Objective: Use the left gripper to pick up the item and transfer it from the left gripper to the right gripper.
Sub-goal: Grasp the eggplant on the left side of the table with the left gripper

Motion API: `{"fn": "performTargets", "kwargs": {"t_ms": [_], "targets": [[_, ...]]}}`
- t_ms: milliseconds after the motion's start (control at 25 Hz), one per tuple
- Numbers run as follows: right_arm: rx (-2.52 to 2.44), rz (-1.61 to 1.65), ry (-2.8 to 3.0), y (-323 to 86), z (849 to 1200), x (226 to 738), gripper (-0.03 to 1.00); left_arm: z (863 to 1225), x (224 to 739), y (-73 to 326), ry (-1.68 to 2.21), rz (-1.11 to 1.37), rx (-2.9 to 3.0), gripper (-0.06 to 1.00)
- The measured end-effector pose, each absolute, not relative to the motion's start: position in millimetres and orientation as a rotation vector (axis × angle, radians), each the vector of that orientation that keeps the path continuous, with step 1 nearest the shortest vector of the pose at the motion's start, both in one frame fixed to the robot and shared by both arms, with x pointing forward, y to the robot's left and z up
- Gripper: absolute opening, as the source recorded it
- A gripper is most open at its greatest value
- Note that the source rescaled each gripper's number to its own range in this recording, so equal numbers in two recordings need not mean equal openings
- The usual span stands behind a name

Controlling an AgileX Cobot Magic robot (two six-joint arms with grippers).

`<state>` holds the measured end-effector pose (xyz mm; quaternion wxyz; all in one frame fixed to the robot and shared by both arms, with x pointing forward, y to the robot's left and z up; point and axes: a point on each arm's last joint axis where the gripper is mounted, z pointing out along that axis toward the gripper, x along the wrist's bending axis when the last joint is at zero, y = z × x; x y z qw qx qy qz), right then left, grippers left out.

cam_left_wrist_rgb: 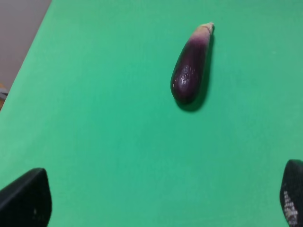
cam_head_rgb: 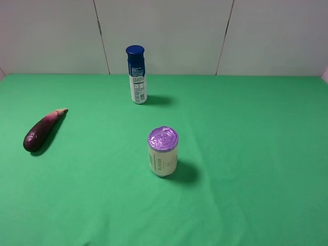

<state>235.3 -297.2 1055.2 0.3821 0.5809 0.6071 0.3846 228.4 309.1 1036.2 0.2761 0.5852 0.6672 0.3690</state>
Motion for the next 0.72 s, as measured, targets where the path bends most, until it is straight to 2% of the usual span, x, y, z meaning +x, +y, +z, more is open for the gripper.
{"fn": "performTargets", "kwargs": {"t_ms": [720], "targets": [[1.482,0.981,1.549,-297.2,1055.2,235.3,1.00,1036.2,228.4,309.1,1.792,0.991,1.572,0.94]]}}
